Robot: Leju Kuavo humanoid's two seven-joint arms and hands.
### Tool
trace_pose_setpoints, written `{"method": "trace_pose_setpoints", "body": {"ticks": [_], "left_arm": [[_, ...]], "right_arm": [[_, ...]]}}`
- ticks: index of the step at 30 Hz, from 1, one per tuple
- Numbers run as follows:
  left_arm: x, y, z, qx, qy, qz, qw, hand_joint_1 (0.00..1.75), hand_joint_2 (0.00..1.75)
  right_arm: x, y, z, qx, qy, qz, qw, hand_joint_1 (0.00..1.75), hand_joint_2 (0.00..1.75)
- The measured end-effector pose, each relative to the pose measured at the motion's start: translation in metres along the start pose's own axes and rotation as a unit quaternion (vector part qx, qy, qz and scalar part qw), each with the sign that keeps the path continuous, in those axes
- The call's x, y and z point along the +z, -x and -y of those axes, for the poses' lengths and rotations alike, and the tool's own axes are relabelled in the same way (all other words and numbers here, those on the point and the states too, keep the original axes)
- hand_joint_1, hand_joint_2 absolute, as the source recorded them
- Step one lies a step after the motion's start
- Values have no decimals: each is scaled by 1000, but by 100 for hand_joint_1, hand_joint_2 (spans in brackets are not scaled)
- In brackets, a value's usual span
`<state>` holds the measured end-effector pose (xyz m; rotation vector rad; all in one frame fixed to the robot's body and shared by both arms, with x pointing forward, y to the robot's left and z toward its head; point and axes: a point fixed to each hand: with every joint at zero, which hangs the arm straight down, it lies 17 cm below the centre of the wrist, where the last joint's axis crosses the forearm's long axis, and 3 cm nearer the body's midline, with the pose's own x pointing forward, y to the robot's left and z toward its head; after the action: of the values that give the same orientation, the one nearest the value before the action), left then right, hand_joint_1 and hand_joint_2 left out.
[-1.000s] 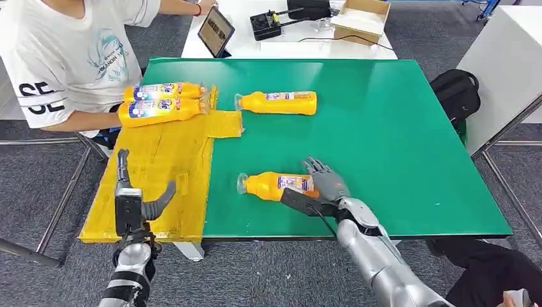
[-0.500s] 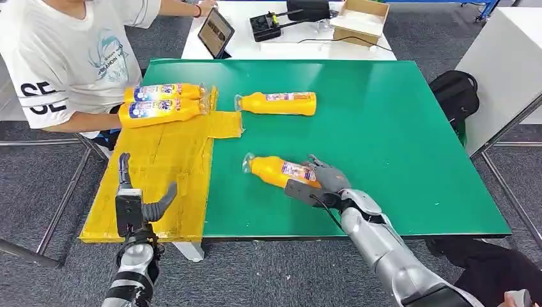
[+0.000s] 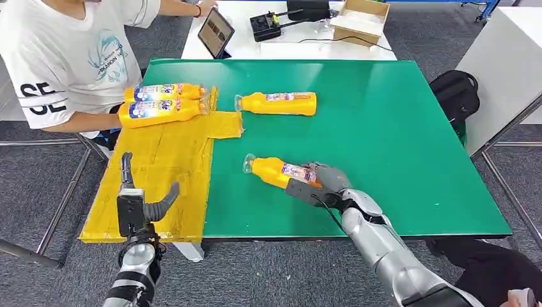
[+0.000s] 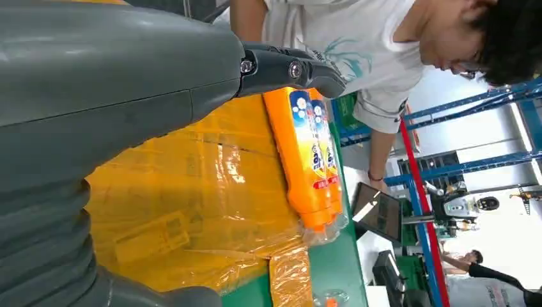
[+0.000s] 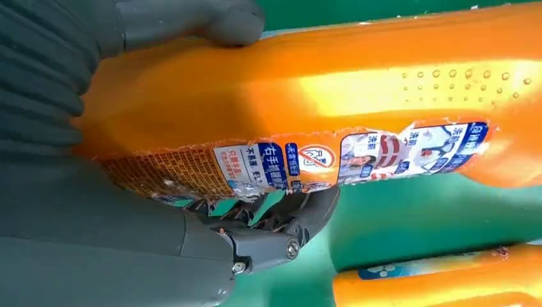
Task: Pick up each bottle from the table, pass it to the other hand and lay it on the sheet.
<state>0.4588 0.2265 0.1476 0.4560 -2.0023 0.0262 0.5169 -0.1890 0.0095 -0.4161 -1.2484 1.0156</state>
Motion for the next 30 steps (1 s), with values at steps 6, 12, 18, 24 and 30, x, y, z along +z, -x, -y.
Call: {"method": "trace_pose_setpoints", "body": {"ticks": [6,12,18,24,30], "left_arm": [[1,0,1,3,1,-1,1000,0,175],[8,-7,12,31,15,-2,999,0,175],[12,-29,45,135,51,-26,989,0,175],[14,-47,67,195,76,-37,977,0,175],[13,-56,71,207,82,-31,974,0,175]], "right_arm": [[9,-20,9,-58,61,58,995,175,175],[56,-84,49,-160,213,181,947,175,175],[147,-127,152,-194,457,265,826,175,175],[190,-130,178,-197,530,279,776,175,175],[204,-130,185,-202,546,282,763,175,175]]}}
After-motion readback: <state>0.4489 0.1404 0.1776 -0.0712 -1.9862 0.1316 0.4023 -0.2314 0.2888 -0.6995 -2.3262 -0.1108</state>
